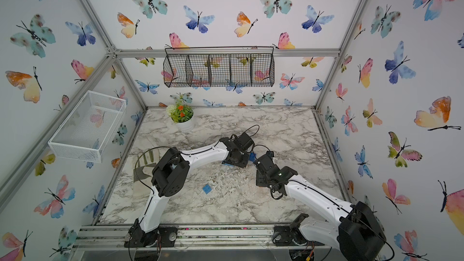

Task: Assemble a giraffe with lego
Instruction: Move the lego brick at the center of the board.

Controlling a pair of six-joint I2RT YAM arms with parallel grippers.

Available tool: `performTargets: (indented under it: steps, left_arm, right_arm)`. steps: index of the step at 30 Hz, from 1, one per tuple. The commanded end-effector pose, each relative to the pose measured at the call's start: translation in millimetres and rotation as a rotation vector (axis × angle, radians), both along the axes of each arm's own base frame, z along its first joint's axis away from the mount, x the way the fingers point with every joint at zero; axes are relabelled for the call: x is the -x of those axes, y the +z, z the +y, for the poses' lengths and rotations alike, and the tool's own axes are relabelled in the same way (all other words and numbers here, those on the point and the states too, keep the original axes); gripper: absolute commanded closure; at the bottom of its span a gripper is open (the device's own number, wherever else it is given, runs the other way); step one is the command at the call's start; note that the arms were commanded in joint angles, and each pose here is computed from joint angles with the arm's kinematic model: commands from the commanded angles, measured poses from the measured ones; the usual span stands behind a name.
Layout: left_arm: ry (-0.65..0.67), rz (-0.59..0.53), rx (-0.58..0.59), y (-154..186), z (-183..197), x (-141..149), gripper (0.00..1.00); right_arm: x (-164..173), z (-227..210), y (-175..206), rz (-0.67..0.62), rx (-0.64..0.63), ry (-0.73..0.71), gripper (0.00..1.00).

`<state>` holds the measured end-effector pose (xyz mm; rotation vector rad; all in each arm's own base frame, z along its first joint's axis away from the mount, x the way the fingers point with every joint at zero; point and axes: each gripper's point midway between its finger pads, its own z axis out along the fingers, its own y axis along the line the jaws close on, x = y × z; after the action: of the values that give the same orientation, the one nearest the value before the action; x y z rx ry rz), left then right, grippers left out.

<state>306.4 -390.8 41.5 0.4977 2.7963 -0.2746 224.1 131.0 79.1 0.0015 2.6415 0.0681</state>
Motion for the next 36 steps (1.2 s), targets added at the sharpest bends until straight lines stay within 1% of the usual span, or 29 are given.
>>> performTargets:
  steps: [1, 6, 9, 11, 13, 16, 18, 22, 27, 32, 36]
  left_arm:
    - [0.050, 0.053, -0.045, 5, 17, 37, 0.81]
    - [0.091, 0.099, -0.043, 0, 18, 74, 0.80]
    - [0.116, 0.108, 0.001, -2, 12, 88, 0.81]
    - [0.138, 0.136, 0.035, -11, 9, 95, 0.81]
    - [0.152, 0.135, 0.077, -3, 6, 95, 0.81]
    - [0.159, 0.129, 0.087, 0, 5, 93, 0.76]
    - [0.158, 0.127, 0.095, 2, 3, 93, 0.71]
    - [0.150, 0.122, 0.109, 6, 0, 92, 0.56]
    - [0.134, 0.115, 0.128, 15, -1, 93, 0.45]
    - [0.130, 0.069, 0.169, 45, 5, 88, 0.41]
    - [0.136, 0.027, 0.201, 71, 25, 78, 0.40]
  right_arm:
    - [-1, -2, 1, -0.003, 0.003, -0.004, 0.45]
    - [1, -2, -5, 0.007, 0.002, -0.008, 0.45]
    - [2, -3, -6, 0.008, 0.000, -0.011, 0.45]
    - [3, -3, -6, 0.008, -0.003, -0.013, 0.45]
    - [4, -4, -6, 0.009, -0.004, -0.014, 0.45]
    - [7, -5, -6, 0.015, -0.008, -0.012, 0.45]
    - [9, -4, -6, 0.020, -0.016, -0.007, 0.45]
    - [12, -1, -3, 0.037, -0.034, 0.004, 0.46]
    - [14, 2, 4, 0.047, -0.049, 0.018, 0.46]
    - [12, 17, 23, 0.027, -0.147, 0.029, 0.46]
    - [10, 28, 37, 0.023, -0.210, 0.038, 0.47]
